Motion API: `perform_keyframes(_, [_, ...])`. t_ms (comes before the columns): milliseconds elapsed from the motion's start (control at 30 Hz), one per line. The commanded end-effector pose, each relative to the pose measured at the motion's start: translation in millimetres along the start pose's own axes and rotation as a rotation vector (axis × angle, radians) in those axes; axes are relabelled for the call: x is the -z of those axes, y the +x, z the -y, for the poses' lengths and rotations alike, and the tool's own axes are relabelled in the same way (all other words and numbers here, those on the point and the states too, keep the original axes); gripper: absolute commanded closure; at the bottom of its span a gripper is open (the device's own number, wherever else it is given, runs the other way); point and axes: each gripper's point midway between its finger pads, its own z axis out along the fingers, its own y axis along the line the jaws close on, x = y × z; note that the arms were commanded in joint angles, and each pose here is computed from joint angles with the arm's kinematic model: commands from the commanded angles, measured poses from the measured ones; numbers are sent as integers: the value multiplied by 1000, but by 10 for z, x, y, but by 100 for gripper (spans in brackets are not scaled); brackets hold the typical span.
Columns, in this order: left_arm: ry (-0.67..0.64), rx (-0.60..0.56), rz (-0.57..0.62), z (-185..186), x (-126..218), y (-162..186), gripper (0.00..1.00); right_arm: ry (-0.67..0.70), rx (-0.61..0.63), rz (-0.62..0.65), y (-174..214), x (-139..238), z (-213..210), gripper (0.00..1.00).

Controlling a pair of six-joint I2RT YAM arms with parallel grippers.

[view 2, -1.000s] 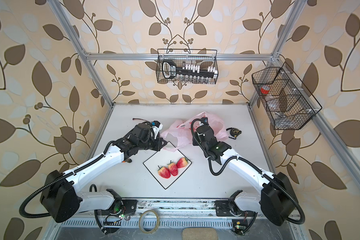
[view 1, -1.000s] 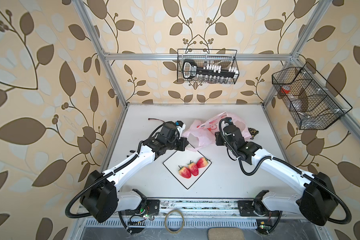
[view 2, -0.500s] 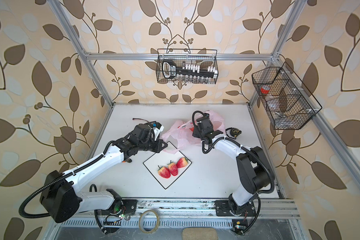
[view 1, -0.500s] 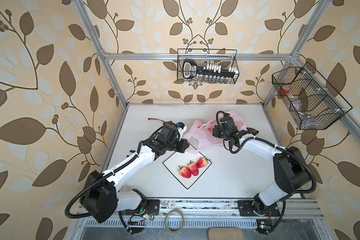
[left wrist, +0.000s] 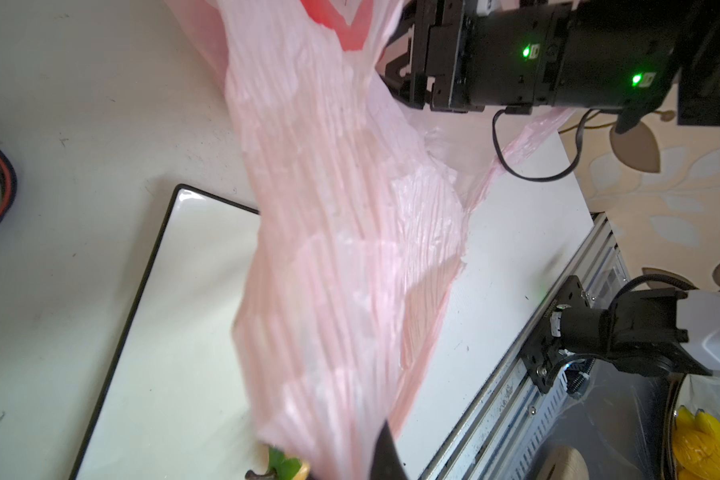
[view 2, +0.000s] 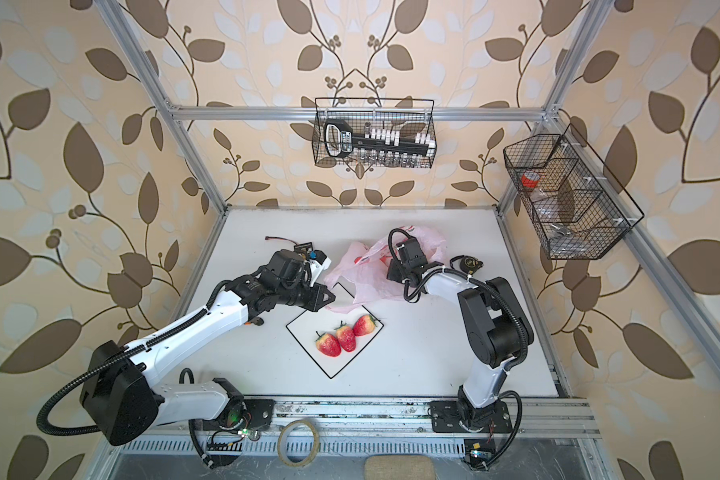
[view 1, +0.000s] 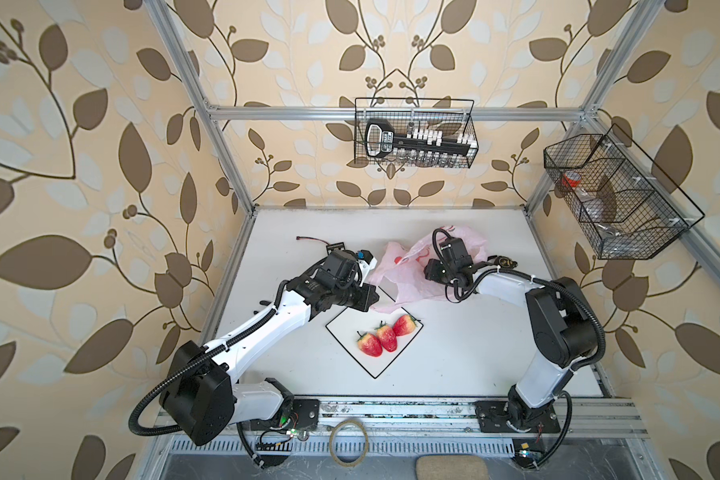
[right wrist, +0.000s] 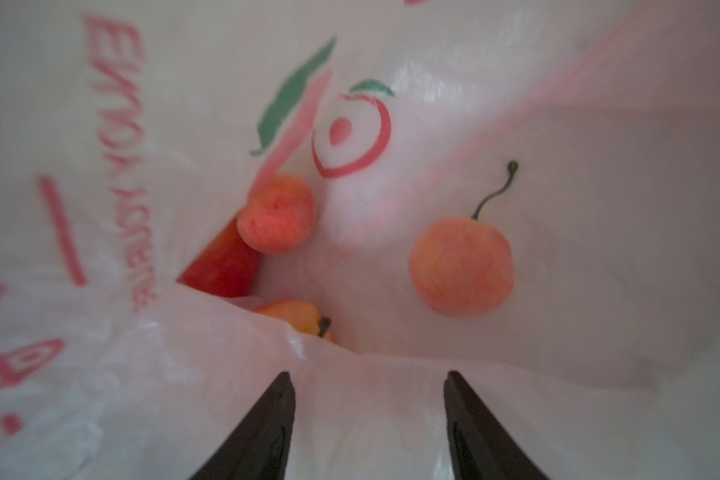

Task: Take the fake fruits out of the plastic bag
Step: 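Lower the right gripper into the bag toward the peaches, then reach deeper into the bag and grasp a fourth fake strawberry with the right gripper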

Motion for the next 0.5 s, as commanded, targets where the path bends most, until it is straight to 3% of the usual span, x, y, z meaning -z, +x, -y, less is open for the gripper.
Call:
perform_keyframes(0, [20,-33,-13,109,95,-12,100,14,42,-58,203,28,108,41])
perform_keyframes(167, [-15,15,-67,-11,10,145,100,9,55,-64,242,66,127,39])
perform_keyframes(467, [-60,-1,-88,-58,7,81,100,-69,-42,82,-351,261,-178,39])
